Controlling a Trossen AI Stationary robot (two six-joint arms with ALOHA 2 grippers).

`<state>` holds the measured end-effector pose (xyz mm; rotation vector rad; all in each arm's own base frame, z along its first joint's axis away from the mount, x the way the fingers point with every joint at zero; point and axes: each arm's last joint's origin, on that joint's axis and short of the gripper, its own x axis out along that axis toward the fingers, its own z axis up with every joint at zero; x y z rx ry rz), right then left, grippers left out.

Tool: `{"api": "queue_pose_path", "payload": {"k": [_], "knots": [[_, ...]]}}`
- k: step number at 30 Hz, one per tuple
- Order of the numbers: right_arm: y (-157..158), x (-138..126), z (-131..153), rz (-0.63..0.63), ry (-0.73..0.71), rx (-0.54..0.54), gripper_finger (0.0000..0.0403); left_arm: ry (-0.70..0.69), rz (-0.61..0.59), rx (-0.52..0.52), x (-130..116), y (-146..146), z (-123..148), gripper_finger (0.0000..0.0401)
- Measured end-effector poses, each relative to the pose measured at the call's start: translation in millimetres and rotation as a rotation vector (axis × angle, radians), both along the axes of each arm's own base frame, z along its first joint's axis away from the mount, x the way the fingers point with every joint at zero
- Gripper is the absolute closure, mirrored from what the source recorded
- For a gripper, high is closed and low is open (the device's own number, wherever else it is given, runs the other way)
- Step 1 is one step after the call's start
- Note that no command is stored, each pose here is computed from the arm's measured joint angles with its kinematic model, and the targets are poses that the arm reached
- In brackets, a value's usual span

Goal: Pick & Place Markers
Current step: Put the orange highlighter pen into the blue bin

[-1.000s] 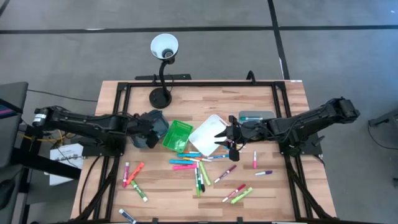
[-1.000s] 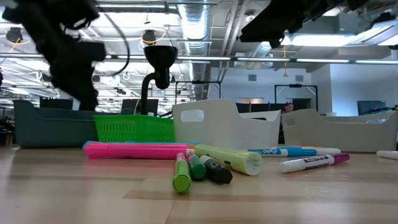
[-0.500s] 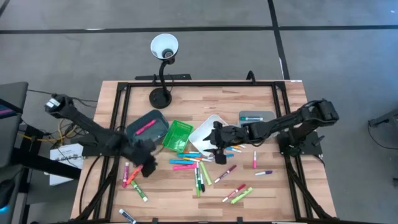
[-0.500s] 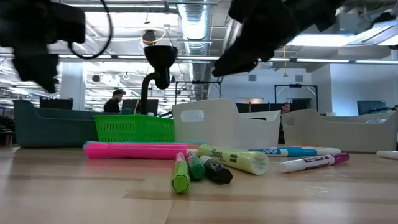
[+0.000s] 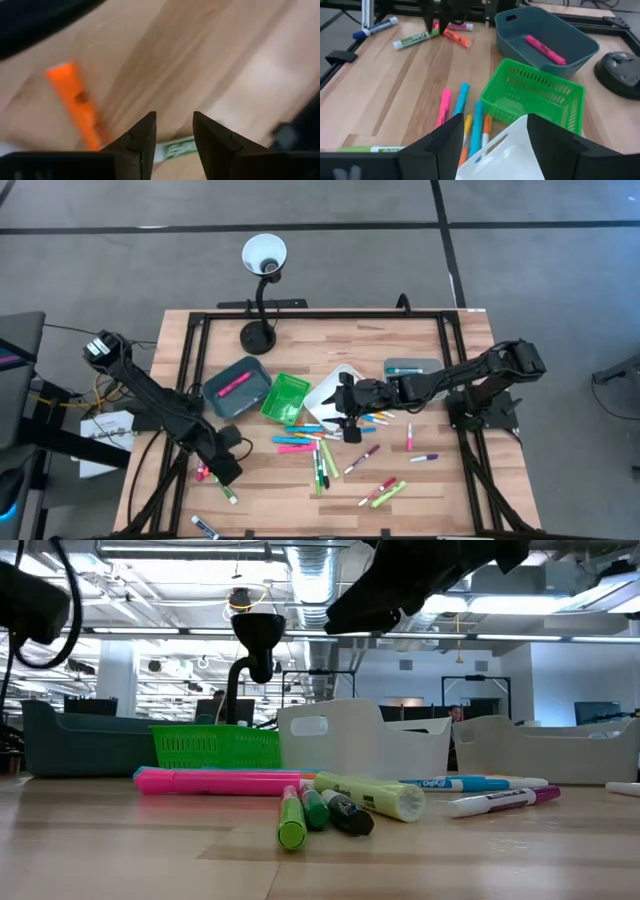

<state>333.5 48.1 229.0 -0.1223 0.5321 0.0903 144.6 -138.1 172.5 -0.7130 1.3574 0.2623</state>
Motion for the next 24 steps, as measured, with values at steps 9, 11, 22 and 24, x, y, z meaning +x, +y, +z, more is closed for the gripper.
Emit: {"api": "queue_pose_path", "payload": {"k": [9, 11, 22, 24], "knots": [[-3, 2, 4, 0.026, -0.03, -0.063, 0.0197, 0.11, 0.014, 0.088, -9, 7, -5, 0.0276], [-5, 2, 4, 0.023, -0.03, -0.062, 0.0197, 0.125, 0.015, 0.107, -10, 9, -11, 0.0276], [-4, 2, 3, 0.023, -0.026, -0.057, 0.0198, 0.208, -0.016, 0.202, -13, 12, -42, 0.031], [-4, 2, 3, 0.018, -0.023, -0.048, 0.0198, 0.191, -0.009, 0.209, -13, 12, -42, 0.0334]]}}
